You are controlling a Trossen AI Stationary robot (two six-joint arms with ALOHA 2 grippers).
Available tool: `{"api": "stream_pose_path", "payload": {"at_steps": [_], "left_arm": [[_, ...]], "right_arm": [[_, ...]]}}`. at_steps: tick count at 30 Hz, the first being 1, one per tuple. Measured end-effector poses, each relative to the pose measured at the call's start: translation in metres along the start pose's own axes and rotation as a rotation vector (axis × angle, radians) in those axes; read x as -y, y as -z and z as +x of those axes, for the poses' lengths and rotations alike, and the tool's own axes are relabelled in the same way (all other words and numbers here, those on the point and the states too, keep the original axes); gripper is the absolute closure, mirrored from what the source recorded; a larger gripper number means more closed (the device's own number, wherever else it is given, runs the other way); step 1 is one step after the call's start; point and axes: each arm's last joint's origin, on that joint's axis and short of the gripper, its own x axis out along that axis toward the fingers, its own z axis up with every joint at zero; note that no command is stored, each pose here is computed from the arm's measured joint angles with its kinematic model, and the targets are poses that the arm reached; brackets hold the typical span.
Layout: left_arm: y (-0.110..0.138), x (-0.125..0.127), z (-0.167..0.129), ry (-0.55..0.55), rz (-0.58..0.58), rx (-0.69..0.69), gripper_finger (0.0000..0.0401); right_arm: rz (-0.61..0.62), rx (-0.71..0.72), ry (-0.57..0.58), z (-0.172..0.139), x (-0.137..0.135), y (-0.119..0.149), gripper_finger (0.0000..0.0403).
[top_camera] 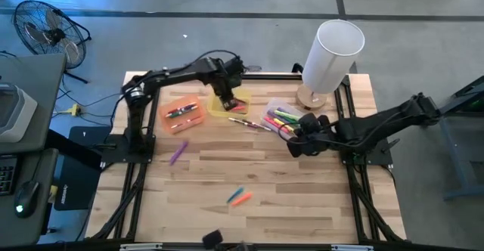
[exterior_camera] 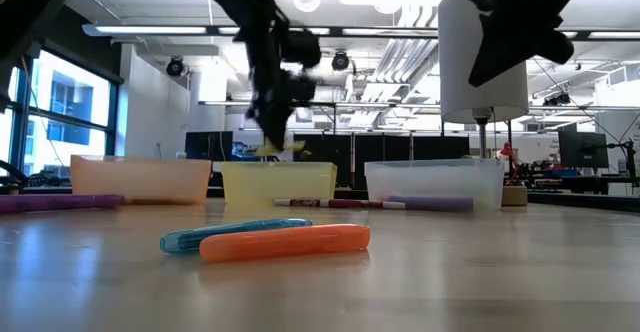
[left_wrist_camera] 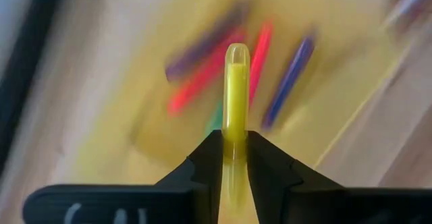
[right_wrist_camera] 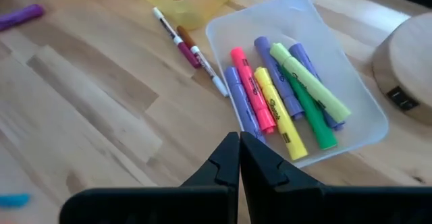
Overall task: Pick & Place Markers
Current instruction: Put the yellow pen into the yellow bin, then put the blue pen into the yellow bin
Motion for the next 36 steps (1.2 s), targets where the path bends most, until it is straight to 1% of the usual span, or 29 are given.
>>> {"api": "stream_pose_path", "payload": {"at_steps": [1,4,6,11,13,15,18,20,22,24,26,27,29,31,33,36], "left_arm": [[0.002,-0.001,0.009,-0.009,0.015,-0.042,0.0340],[0.000,-0.002,0.028,-0.014,0.026,-0.070,0.0329],[0.001,-0.002,0.031,-0.013,0.026,-0.089,0.0325],[0.000,-0.002,0.030,-0.038,0.035,-0.088,0.0322],[-0.001,-0.002,0.025,-0.025,0.032,-0.096,0.0322],[0.001,-0.001,0.011,0.016,0.010,-0.082,0.0322],[0.000,0.010,-0.014,0.072,-0.021,-0.005,0.0325],[0.005,0.022,-0.035,0.093,-0.028,0.028,0.0329],[0.005,0.041,-0.058,0.107,-0.008,0.128,0.0336],[0.011,0.061,-0.078,0.131,0.036,0.178,0.0345],[0.017,0.084,-0.090,0.163,0.098,0.254,0.0358],[0.023,0.094,-0.094,0.183,0.117,0.288,0.0365],[0.042,0.111,-0.094,0.225,0.114,0.306,0.0382],[0.056,0.127,-0.093,0.285,0.094,0.408,0.0396],[0.080,0.138,-0.088,0.318,0.061,0.444,0.0397],[0.113,0.156,-0.083,0.366,0.006,0.535,0.0398]], "right_arm": [[0.017,0.001,0.001,0.001,-0.001,0.000,0.0401],[0.043,0.007,-0.010,0.003,-0.003,-0.002,0.0402],[0.056,0.016,-0.026,0.003,-0.004,-0.003,0.0402],[0.062,0.021,-0.034,0.003,-0.005,-0.003,0.0402],[0.057,0.023,-0.034,0.003,-0.005,-0.003,0.0402],[0.049,0.023,-0.035,0.003,-0.005,-0.003,0.0401],[0.008,0.026,-0.039,0.003,-0.006,-0.004,0.0400],[-0.022,0.030,-0.045,0.003,-0.007,-0.004,0.0401],[-0.052,0.035,-0.052,0.003,-0.007,-0.005,0.0402],[-0.077,0.035,-0.058,0.003,-0.008,-0.005,0.0402],[-0.085,0.021,-0.068,0.003,-0.008,-0.004,0.0401],[-0.087,0.008,-0.076,0.003,-0.008,-0.004,0.0401],[-0.089,-0.015,-0.091,0.003,-0.009,-0.003,0.0401],[-0.111,-0.037,-0.106,0.003,-0.009,-0.003,0.0402],[-0.148,-0.053,-0.119,0.003,-0.010,-0.002,0.0402],[-0.177,-0.068,-0.135,0.003,-0.010,-0.002,0.0402]]}}
